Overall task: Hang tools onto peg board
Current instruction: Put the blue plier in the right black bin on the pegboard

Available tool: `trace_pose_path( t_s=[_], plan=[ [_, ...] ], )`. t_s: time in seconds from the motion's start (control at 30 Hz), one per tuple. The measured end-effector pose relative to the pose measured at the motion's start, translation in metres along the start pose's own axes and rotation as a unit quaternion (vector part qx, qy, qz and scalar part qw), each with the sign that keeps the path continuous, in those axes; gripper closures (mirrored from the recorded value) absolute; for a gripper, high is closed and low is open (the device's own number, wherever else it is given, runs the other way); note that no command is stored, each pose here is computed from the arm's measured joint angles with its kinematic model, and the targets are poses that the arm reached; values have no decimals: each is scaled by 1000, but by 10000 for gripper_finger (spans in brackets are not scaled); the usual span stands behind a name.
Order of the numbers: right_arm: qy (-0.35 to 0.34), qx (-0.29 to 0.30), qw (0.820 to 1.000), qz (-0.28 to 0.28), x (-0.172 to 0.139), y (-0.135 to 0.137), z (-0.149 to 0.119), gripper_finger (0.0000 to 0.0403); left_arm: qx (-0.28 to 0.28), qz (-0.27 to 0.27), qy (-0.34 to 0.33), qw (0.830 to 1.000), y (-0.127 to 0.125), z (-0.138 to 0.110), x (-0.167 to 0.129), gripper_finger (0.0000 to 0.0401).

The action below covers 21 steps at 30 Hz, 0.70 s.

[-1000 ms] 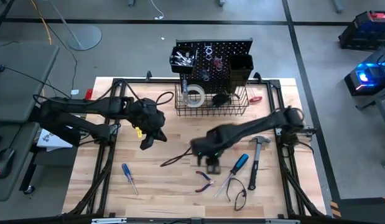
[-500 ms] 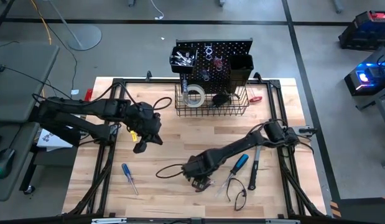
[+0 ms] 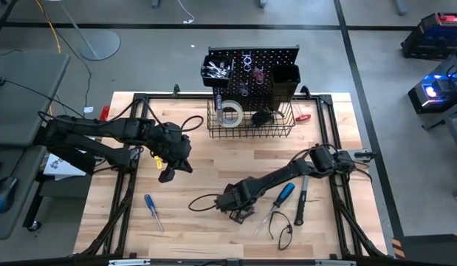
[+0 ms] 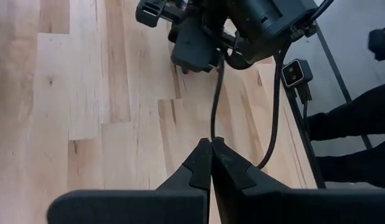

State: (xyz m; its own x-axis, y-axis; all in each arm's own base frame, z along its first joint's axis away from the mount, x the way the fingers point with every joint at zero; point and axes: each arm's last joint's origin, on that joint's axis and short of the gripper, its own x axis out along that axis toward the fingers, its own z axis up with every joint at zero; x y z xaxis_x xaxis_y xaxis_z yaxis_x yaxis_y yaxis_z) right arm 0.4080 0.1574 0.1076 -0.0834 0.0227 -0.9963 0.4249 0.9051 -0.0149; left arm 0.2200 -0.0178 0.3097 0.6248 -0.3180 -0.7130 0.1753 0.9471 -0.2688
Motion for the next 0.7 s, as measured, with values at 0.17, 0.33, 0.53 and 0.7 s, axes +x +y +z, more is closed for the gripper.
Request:
trace_pose_path(
  t_s=[0.17, 0.33, 0.53, 0.7],
  plan=[
    [-21, -36, 999, -13, -32, -9, -10, 389, -18, 3, -3, 1000, 1, 0, -1, 401],
    [-77, -27, 997, -18, -107, -30, -34, 389, -21, 24, -18, 999, 2, 0, -7, 401],
    [-230, 70, 971, 4, -210, -82, -75, 389, -4, 57, -58, 997, 4, 0, -25, 401],
    [-476, 249, 844, -7, -295, -155, -124, 389, -3, 107, -97, 989, 11, 1, -41, 401]
  ],
)
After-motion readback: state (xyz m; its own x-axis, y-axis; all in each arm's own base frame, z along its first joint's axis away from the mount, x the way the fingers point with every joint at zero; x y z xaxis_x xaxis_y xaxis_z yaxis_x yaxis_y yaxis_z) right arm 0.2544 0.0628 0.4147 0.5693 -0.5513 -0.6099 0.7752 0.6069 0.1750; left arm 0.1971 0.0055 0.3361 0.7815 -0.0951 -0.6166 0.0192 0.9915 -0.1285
